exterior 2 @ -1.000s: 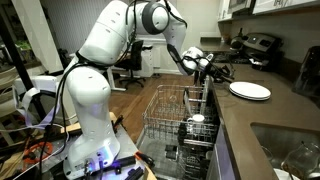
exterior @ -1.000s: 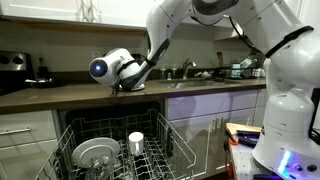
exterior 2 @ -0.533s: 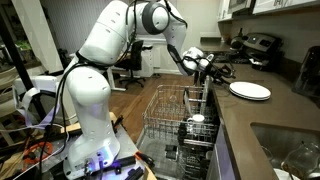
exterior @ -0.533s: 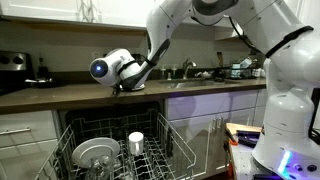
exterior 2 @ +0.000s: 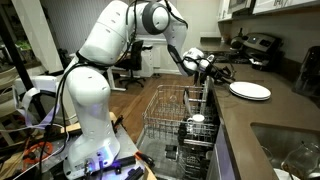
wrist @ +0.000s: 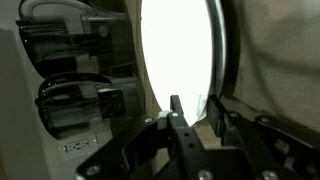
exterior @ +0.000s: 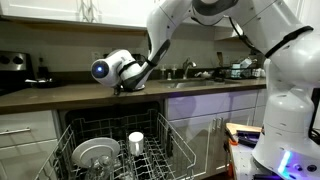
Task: Take the white plate on the top and put it behind the white cup in the dishwasher
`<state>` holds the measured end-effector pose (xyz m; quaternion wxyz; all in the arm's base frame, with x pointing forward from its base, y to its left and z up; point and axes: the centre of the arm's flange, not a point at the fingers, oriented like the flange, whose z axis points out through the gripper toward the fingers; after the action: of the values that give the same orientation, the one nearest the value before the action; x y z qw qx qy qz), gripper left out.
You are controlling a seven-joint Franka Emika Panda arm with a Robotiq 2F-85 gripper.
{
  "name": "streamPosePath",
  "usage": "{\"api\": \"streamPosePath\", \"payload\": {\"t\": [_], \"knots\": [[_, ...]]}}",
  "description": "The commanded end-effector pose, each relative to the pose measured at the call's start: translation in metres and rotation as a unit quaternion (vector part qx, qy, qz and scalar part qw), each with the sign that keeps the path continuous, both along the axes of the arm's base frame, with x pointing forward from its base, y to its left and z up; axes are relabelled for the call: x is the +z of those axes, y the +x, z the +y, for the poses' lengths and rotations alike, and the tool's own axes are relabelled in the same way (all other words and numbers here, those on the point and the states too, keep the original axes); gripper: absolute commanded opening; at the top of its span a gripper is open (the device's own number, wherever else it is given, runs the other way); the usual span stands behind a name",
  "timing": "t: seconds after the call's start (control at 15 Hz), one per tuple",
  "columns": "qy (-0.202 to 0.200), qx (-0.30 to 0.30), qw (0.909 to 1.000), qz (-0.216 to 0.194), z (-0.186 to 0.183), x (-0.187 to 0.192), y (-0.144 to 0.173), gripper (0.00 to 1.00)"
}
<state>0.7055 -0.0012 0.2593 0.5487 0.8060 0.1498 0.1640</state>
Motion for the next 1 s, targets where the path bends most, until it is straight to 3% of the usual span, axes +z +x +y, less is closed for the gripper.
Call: {"api": "streamPosePath", "payload": {"t": [0.0, 0.4, 0.73, 0.8, 0.93], "knots": [[0.002, -0.001, 1.0000, 0.005, -0.0052, -0.0020, -0.0042, 0.29], [0.005, -0.002, 1.0000, 0.004, -0.0067, -0.0036, -0.0048, 0.35], [0.005, -0.003, 1.0000, 0.004, -0.0064, -0.0045, -0.0059, 0.28], [0.004, -0.003, 1.0000, 0.004, -0.0059, -0.0053, -0.0066, 0.11], [0.004, -0.003, 1.0000, 0.006, -0.0042, -0.0070, -0.0078, 0.07]]}}
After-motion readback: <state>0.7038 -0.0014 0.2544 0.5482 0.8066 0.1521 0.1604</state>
